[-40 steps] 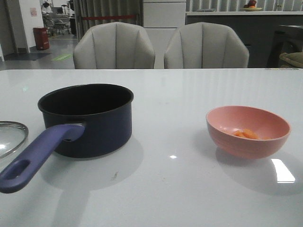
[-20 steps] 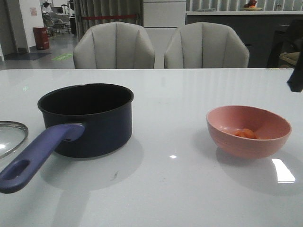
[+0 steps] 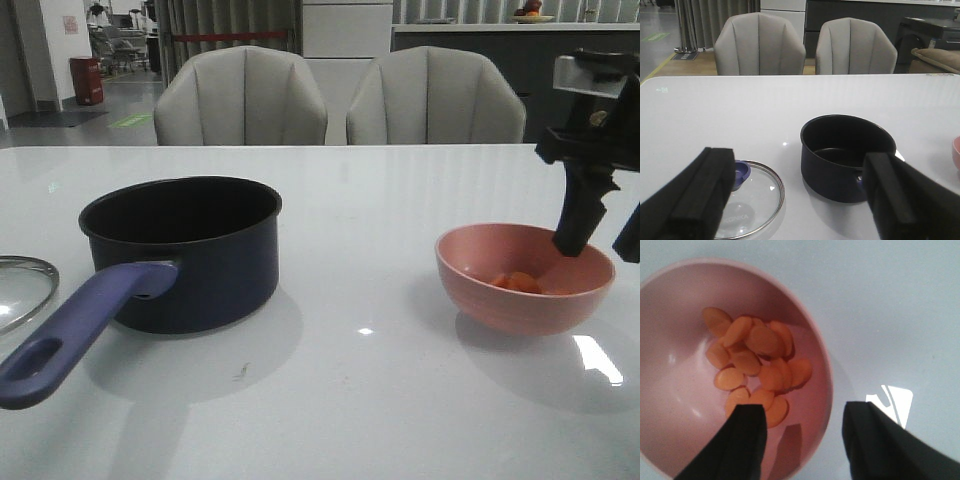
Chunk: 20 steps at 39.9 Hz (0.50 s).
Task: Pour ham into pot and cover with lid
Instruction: 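Lower the right gripper and grasp the rim of the pink bowl, then lift the pink bowl and carry it over the saucepan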
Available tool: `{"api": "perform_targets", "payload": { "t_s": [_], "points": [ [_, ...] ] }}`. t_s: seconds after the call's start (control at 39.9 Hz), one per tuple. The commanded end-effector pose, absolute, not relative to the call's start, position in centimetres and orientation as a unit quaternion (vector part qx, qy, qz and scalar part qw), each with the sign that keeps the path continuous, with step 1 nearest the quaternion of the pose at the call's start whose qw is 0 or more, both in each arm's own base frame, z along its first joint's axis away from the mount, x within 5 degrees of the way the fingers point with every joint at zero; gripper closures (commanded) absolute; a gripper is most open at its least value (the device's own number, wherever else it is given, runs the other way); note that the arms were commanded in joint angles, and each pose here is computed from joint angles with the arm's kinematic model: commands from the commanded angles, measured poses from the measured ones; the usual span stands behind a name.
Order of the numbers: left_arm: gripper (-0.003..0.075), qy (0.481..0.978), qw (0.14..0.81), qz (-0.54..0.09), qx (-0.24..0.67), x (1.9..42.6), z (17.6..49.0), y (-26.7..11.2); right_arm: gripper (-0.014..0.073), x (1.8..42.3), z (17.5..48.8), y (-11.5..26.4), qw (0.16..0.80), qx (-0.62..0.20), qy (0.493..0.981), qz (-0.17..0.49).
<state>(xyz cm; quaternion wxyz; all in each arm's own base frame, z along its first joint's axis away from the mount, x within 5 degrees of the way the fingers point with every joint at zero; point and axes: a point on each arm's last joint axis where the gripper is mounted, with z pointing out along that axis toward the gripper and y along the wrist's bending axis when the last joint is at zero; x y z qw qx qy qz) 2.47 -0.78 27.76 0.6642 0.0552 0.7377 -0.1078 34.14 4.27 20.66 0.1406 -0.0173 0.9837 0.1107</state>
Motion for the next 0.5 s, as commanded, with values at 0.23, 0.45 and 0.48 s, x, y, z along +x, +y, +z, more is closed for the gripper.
{"api": "perform_targets", "payload": {
  "t_s": [0.23, 0.45, 0.48],
  "points": [
    [0.0155, 0.697, 0.706, -0.117, 0.053, 1.9, 29.3, -0.7, 0.0419, 35.6, 20.6, 4.4, 0.167, -0.02, 0.979, 0.113],
    [0.0155, 0.697, 0.706, -0.117, 0.053, 1.9, 29.3, -0.7, 0.0468, 36.3, 21.3, 4.3, 0.207, -0.016, 0.972, 0.108],
    [0.0155, 0.697, 0.706, -0.117, 0.053, 1.9, 29.3, -0.7, 0.0468, 36.3, 21.4, 4.4, 0.202, -0.016, 0.973, 0.111]
  ]
}}
